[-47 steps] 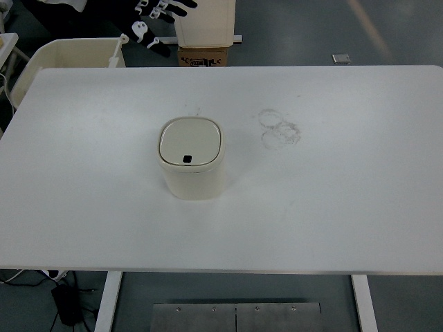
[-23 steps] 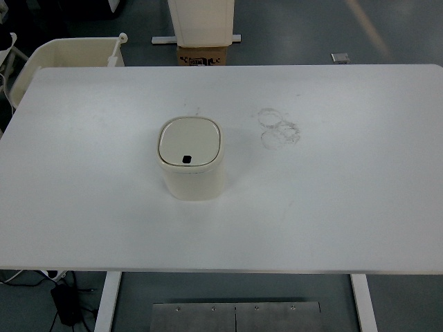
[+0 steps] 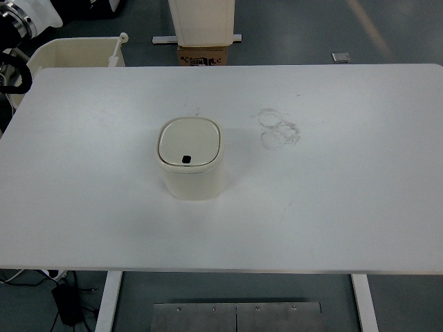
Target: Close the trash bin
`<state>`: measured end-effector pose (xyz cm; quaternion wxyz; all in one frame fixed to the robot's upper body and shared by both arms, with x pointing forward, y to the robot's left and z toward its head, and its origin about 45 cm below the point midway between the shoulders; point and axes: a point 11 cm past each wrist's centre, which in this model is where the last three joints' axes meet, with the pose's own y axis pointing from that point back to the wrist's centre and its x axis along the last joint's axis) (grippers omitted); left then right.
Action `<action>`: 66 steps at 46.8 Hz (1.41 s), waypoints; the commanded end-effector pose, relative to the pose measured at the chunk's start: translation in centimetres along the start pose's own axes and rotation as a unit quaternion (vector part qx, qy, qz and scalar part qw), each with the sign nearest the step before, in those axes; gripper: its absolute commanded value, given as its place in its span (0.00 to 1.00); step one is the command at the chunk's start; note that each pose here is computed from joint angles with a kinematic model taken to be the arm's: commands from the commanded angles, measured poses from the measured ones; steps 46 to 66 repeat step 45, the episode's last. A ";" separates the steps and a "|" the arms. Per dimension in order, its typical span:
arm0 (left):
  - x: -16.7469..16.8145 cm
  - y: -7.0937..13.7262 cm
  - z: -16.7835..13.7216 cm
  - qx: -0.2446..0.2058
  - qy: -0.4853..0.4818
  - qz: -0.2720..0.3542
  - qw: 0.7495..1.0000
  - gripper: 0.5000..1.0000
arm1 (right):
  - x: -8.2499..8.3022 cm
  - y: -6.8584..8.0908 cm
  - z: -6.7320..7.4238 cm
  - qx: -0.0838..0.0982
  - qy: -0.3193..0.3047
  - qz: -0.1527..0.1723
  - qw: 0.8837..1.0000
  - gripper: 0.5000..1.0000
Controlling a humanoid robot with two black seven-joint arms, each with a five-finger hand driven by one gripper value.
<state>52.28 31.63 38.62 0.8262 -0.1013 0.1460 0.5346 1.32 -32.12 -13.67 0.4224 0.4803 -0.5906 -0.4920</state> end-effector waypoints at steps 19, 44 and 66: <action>5.0 1.5 -8.2 -0.042 0.136 0.080 0.987 1.00 | 0.0 0.0 -0.1 0.001 0.001 0.000 1.000 0.99; 6.5 3.1 -13.4 -0.107 0.178 0.132 0.969 1.00 | 0.0 0.0 -0.3 0.002 0.002 0.000 1.000 0.99; 6.5 3.1 -13.4 -0.107 0.178 0.132 0.969 1.00 | 0.0 0.0 -0.3 0.003 0.002 0.000 1.000 0.99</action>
